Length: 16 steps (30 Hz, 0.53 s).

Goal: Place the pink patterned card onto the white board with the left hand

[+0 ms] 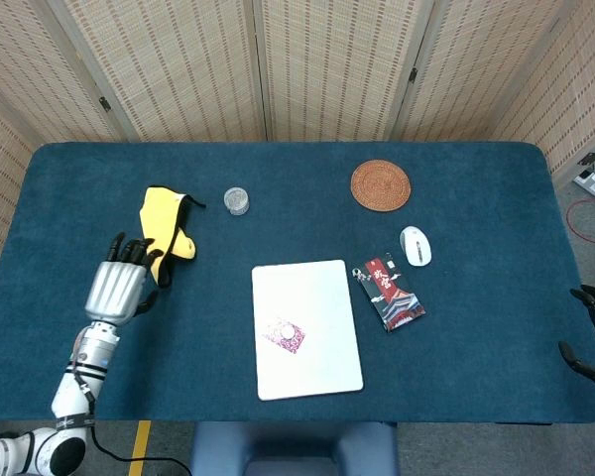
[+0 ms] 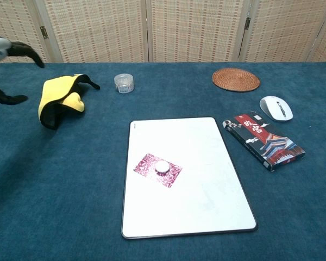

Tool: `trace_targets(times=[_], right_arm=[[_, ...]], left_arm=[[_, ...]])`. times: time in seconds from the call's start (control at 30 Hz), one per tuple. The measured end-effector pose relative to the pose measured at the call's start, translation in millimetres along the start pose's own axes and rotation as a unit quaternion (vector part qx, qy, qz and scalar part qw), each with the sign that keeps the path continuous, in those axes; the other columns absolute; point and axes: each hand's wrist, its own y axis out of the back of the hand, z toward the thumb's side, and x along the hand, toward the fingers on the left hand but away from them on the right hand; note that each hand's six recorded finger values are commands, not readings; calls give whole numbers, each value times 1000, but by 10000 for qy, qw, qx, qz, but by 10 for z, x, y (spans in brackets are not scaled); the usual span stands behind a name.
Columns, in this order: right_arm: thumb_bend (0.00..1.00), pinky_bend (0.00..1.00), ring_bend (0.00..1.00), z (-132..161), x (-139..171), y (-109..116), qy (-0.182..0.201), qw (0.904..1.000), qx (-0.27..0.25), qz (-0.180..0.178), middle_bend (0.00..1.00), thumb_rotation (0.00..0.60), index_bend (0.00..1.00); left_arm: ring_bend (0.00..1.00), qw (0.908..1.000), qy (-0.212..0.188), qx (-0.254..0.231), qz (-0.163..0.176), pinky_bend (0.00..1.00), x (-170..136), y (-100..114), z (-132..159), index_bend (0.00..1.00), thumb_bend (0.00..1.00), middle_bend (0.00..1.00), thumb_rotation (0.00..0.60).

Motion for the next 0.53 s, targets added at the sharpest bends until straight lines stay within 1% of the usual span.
trace_targets(times=[0.1, 0.2, 0.4, 0.53], right_arm=[[307, 163, 235, 29, -20, -14, 64, 9999, -116, 60, 186, 600, 193], [308, 162, 234, 48, -40, -44, 111, 9997, -165, 146, 186, 600, 193], [307, 162, 233, 55, -20, -82, 109, 9994, -247, 212, 188, 600, 193], [308, 162, 234, 21, 1, -89, 22, 9997, -121, 196, 189, 600, 193]], left_arm=[[164, 9991, 347, -227, 105, 59, -165, 20, -284, 265, 357, 173, 600], [148, 9976, 593, -303, 196, 56, -363, 12, -530, 266, 357, 173, 600], [134, 9965, 778, -195, 255, 48, -734, -63, -831, 263, 357, 173, 600], [132, 9958, 846, -191, 278, 47, -941, -91, -903, 265, 357, 173, 600]])
